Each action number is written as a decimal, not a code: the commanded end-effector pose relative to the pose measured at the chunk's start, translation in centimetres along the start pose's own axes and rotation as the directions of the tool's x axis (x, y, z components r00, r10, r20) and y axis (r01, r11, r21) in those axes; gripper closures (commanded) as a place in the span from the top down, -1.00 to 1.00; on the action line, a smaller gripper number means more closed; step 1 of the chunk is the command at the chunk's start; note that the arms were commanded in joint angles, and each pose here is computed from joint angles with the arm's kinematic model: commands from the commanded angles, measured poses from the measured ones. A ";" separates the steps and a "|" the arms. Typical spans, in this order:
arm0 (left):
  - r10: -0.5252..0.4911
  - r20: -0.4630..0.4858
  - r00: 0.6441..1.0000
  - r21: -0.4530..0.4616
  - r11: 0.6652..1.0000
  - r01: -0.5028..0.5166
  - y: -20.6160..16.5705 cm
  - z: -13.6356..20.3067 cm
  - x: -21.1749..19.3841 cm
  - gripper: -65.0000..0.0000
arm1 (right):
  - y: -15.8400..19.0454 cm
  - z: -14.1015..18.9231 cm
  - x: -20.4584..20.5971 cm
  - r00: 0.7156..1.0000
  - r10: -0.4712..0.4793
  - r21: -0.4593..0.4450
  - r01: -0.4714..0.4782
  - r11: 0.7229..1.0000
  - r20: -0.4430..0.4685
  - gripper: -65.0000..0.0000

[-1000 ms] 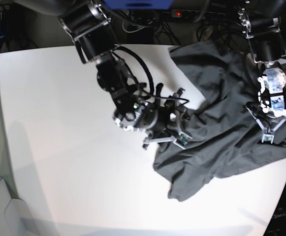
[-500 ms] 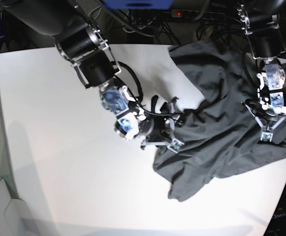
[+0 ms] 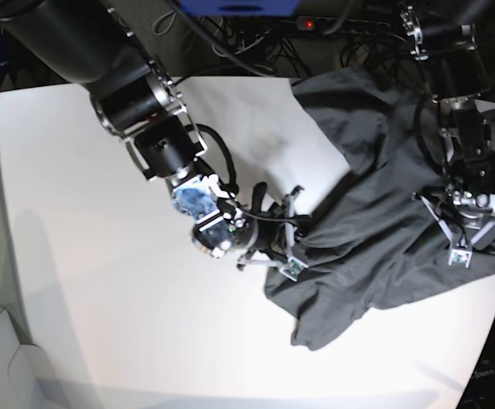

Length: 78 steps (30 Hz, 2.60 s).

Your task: Layout the t-shirt on the table in an organized manner, then fold the t-shirt properly

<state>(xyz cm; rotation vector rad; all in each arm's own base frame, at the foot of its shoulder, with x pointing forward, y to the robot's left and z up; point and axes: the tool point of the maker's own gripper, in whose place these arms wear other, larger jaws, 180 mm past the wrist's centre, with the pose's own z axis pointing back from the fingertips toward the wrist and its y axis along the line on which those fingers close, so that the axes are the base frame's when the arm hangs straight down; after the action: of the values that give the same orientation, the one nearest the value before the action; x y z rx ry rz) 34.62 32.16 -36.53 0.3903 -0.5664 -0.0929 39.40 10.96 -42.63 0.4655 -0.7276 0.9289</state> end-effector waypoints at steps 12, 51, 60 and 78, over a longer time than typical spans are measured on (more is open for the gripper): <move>-0.006 0.066 0.998 0.064 0.998 0.002 1.7 2.6 2.1 -0.98 | -15.3 9.0 -0.4 0.999 -0.028 -0.283 0.032 0.959 0.017 -1.00; -0.090 0.144 0.985 -0.409 0.902 0.142 -23.4 -0.4 8.6 -0.98 | -3.7 16.9 -4.5 0.982 0.122 -0.367 -0.167 0.915 -0.143 0.16; -0.122 0.082 0.989 -0.332 0.932 0.142 -18.1 -3.7 5.0 -0.98 | -1.3 17.2 -4.2 0.986 0.125 -0.352 -0.155 0.923 -0.107 0.16; -0.160 0.077 0.984 -0.260 0.950 0.174 -15.1 -2.7 2.1 -0.98 | 5.0 9.7 -5.8 0.997 -0.056 -0.156 0.047 0.987 -0.057 0.16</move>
<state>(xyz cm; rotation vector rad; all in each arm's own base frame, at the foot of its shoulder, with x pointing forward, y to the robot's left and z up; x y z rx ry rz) 38.88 18.25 -42.95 0.1608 -0.6154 -0.3351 28.48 3.41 -41.51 0.2998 -0.6697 0.8358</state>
